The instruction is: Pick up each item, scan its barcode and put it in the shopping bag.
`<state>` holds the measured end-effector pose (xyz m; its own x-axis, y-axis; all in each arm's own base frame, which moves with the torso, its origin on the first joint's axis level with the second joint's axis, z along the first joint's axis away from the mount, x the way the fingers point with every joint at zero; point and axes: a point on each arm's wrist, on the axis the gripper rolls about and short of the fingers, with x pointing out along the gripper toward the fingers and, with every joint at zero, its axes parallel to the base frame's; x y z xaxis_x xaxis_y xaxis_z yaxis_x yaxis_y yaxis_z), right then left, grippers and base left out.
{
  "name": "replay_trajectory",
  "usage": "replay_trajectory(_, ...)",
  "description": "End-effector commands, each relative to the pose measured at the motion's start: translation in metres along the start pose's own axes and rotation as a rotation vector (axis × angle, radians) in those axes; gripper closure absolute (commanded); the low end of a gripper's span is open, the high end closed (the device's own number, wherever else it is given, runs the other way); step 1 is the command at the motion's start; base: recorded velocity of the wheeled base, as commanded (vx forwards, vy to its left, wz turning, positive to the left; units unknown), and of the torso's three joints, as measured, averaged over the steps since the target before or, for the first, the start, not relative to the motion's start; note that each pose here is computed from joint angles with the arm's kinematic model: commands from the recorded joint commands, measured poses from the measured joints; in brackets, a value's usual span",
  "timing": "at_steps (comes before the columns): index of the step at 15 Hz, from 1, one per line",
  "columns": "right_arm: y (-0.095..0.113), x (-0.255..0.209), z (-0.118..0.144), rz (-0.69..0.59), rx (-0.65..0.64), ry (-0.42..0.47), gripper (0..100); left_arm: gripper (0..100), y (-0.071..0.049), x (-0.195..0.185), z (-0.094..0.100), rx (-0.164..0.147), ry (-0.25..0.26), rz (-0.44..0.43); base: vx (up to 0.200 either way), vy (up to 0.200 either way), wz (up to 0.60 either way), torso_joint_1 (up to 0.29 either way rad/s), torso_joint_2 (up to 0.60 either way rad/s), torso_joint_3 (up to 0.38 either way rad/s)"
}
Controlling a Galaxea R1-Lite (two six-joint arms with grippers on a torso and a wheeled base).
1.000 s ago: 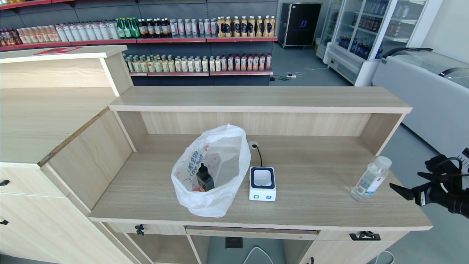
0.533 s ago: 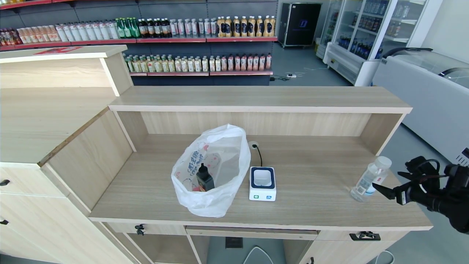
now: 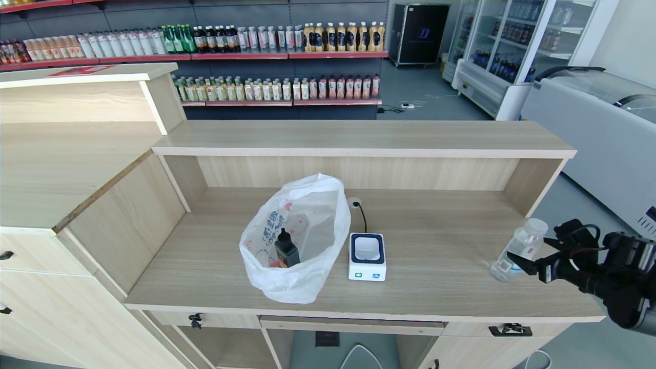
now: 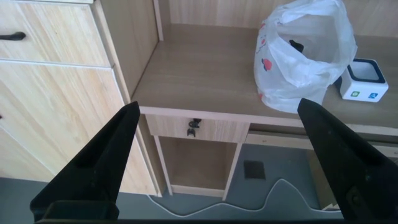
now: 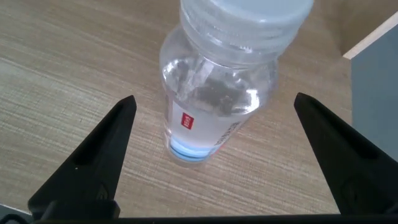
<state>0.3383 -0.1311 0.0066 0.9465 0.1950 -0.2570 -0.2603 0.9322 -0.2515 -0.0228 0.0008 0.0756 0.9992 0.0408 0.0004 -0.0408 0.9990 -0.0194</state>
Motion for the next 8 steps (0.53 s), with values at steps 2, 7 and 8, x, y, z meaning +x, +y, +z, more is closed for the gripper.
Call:
replay_trajectory(2,0.010,0.013,-0.003,0.030,-0.001,-0.014,0,0,0.000,0.000,0.000,-0.001,0.000,0.001,0.000,0.000,0.00,0.000,0.00,0.000)
replay_trajectory(7,0.017,0.025,-0.007,0.055,-0.009,-0.023,0,0,0.000,0.000,0.000,-0.001,0.000,0.001,0.000,0.000,0.00,0.000,0.00,0.000)
replay_trajectory(8,0.018,0.026,-0.008,0.056,-0.011,-0.027,0,0,0.000,0.000,0.000,-0.001,-0.001,0.001,0.000,0.000,0.00,0.000,0.00,0.000)
